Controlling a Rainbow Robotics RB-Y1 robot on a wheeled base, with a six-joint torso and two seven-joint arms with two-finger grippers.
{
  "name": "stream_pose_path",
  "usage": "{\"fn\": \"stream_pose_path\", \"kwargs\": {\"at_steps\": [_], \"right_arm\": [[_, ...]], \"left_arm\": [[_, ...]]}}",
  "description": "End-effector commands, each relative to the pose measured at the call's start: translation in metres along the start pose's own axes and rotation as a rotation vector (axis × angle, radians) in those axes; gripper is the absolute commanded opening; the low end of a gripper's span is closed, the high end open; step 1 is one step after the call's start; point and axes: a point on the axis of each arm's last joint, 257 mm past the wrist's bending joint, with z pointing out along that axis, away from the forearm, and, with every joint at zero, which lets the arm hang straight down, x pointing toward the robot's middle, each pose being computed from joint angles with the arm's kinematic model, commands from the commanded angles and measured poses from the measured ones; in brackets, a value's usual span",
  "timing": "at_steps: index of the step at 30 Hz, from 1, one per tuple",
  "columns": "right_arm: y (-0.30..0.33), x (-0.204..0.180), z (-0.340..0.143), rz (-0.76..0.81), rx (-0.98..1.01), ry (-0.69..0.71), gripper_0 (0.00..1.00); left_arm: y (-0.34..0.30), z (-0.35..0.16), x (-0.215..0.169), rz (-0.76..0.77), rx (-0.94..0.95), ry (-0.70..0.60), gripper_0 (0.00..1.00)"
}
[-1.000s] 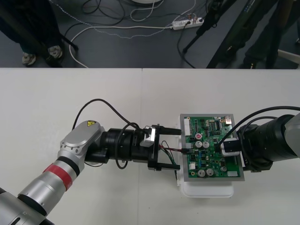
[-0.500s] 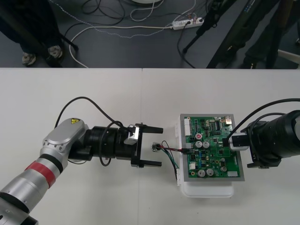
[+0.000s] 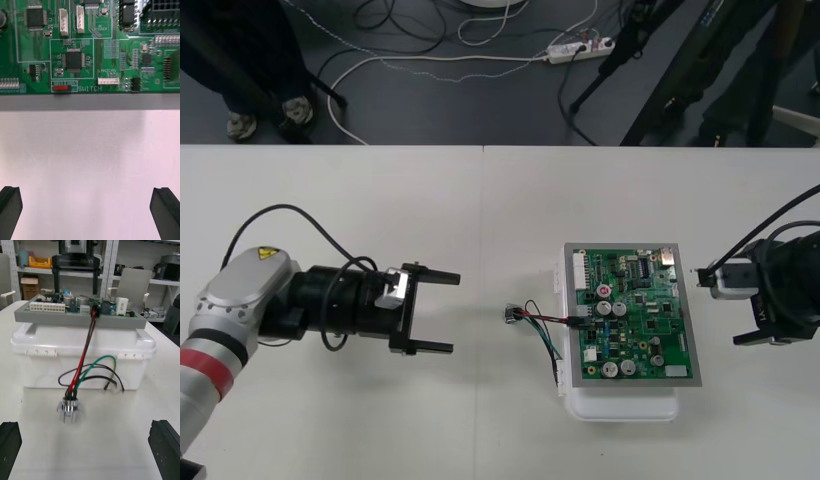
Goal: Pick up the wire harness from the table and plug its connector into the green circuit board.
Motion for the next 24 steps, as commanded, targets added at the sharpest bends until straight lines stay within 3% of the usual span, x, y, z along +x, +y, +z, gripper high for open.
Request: {"fn": "stream_pose_path", "kwargs": {"at_steps": [1,9,24], "right_arm": [[-0.023,0.009,-0.039,-0.040,0.051,-0.040,1.00],[-0.020,-0.008,-0.065,-0.043,0.019,-0.228,1.00],[-0.041,-0.034,-0.124,-0.145,0.130,-0.380,1.00]], "left_arm": [[-0.023,-0.057,0.003,0.040,0.038,0.050,1.00],[-0.024,-0.115,0.009,0.040,-0.011,0.135,1.00],[-0.027,-0.197,-0.013,0.043,-0.087,0.289,1.00]]}}
